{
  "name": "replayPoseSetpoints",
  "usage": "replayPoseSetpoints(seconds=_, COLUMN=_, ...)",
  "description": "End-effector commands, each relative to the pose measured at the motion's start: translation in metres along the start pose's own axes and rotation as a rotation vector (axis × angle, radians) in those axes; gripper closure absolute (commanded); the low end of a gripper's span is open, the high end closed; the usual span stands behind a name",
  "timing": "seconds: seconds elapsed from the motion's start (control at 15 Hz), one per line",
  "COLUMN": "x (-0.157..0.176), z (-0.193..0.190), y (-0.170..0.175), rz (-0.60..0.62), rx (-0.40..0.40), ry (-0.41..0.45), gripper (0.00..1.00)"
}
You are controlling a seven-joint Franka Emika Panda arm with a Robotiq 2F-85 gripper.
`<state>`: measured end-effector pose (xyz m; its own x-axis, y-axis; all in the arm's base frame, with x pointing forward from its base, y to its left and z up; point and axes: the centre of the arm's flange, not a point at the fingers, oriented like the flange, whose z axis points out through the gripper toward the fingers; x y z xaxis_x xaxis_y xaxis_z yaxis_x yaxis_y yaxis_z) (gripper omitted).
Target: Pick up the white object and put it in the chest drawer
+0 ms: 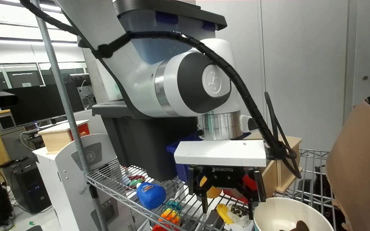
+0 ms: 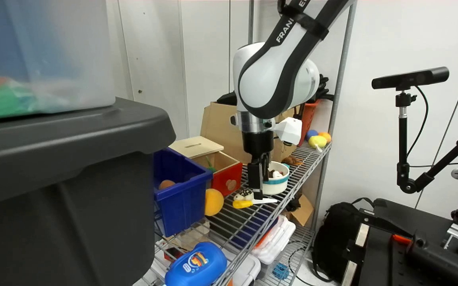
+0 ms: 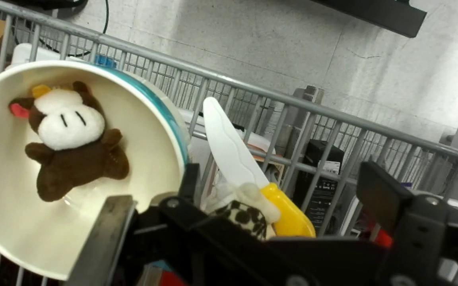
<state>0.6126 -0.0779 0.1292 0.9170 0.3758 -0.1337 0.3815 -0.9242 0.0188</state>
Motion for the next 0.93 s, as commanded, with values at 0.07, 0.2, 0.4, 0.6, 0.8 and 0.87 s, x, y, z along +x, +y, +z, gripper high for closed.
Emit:
replayPoseSetpoints(seconds=0.07, x=0.009, z=-0.006, y=0.008, rz=-0.012, rx=-0.001, ry=-0.001, gripper=0.0)
replayPoseSetpoints(seconds=0.2, x=0.012, z=-0.006, y=0.008, rz=-0.015, rx=-0.002, ry=0.0, gripper=0.0)
replayPoseSetpoints(seconds=0.4, x=0.017, z=-0.005, y=0.01, rz=-0.019, rx=-0.004, ry=0.001, gripper=0.0)
replayPoseSetpoints(seconds=0.6, x=0.021, z=-0.006, y=0.012, rz=-0.021, rx=-0.007, ry=0.005, gripper=0.0)
replayPoseSetpoints(seconds=0.8, x=0.028, z=-0.007, y=0.015, rz=-0.025, rx=-0.011, ry=0.007, gripper=0.0)
replayPoseSetpoints(seconds=0.87, x=0.03, z=-0.008, y=0.016, rz=-0.027, rx=-0.013, ry=0.006, gripper=0.0)
